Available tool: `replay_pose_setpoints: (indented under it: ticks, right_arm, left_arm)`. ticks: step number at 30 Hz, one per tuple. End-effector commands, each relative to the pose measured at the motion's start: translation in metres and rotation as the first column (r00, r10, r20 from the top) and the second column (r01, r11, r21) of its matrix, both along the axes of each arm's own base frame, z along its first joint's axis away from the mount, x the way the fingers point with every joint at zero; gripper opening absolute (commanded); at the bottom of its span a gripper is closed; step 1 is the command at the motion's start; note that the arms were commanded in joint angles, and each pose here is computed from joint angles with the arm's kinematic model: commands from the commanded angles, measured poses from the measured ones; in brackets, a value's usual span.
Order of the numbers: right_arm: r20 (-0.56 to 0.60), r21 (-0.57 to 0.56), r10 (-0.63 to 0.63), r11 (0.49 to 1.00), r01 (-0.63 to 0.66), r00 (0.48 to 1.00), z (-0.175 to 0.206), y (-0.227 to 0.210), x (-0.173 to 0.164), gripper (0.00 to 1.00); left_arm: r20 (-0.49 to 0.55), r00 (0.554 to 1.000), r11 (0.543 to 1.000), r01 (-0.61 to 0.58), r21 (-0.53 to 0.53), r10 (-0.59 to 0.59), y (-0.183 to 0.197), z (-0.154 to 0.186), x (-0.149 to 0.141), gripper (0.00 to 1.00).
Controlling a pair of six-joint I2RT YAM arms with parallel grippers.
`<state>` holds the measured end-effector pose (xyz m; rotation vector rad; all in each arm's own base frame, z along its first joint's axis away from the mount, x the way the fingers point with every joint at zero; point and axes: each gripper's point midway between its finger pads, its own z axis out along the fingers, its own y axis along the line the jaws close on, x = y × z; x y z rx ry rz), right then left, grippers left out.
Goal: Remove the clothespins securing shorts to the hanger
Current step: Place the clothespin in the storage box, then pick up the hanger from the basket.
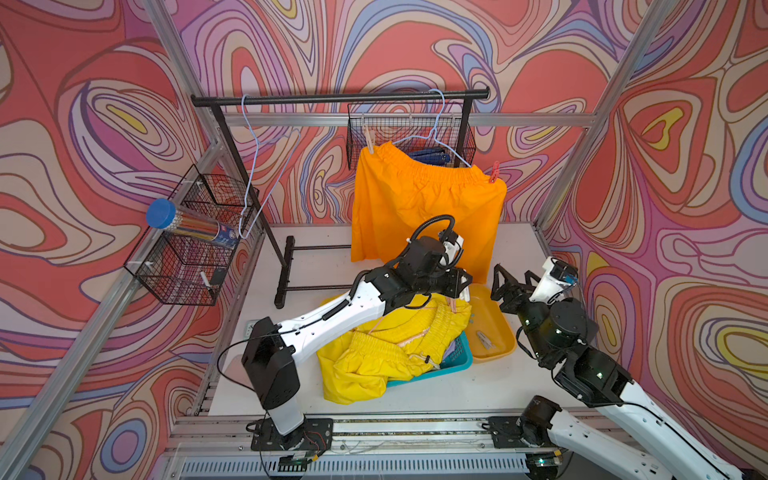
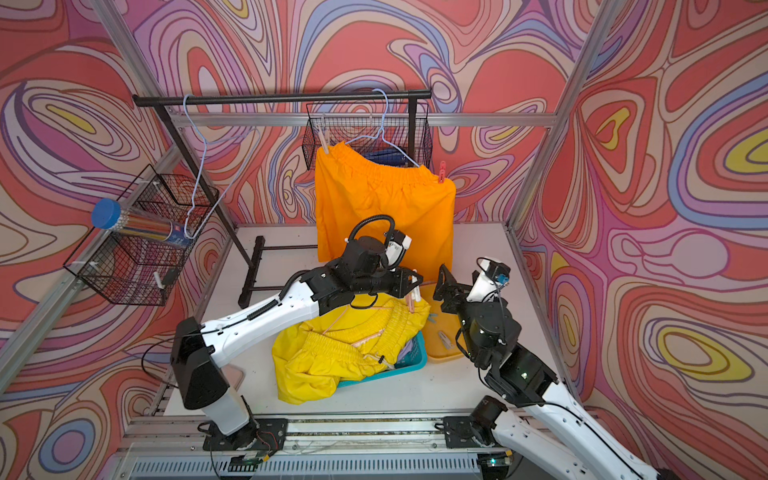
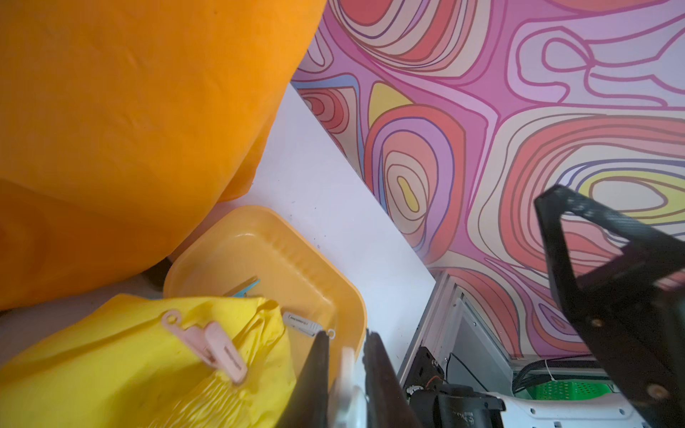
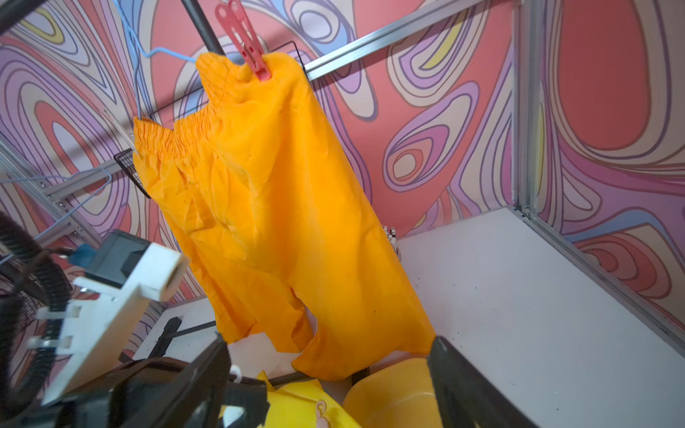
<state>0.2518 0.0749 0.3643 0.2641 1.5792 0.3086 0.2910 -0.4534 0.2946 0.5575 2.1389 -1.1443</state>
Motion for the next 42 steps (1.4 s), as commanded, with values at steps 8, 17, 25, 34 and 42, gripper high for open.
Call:
replay_pose_setpoints:
  ticks: [8,17,25,34,42]
  right_arm:
    - [0.053,0.041,-0.094,0.995,0.092,0.994,-0.009,-0.03,-0.016,0.88]
    - [0.055,0.048,-0.108,0.993,0.106,0.993,-0.01,-0.036,-0.02,0.88]
    - [0.039,0.031,-0.093,0.995,0.092,0.995,-0.013,-0.029,-0.016,0.88]
    - [0.033,0.032,-0.081,0.996,0.08,0.996,-0.016,-0.028,-0.016,0.89]
    - [0.037,0.023,-0.06,0.998,0.059,0.998,-0.018,-0.022,-0.013,0.89]
  left_arm:
    - [-0.062,0.992,0.994,0.112,-0.01,-0.113,-0.075,-0.044,0.013,0.15]
    - [-0.146,0.98,0.99,0.138,0.015,-0.134,-0.096,-0.082,0.017,0.39]
    - [-0.157,0.977,0.986,0.157,0.058,-0.146,-0.095,-0.09,0.016,0.72]
    - [-0.131,0.985,0.987,0.128,0.097,-0.115,-0.065,-0.054,0.004,1.0]
    - [-0.052,0.994,0.977,-0.082,0.198,0.094,0.008,-0.038,0.001,1.0]
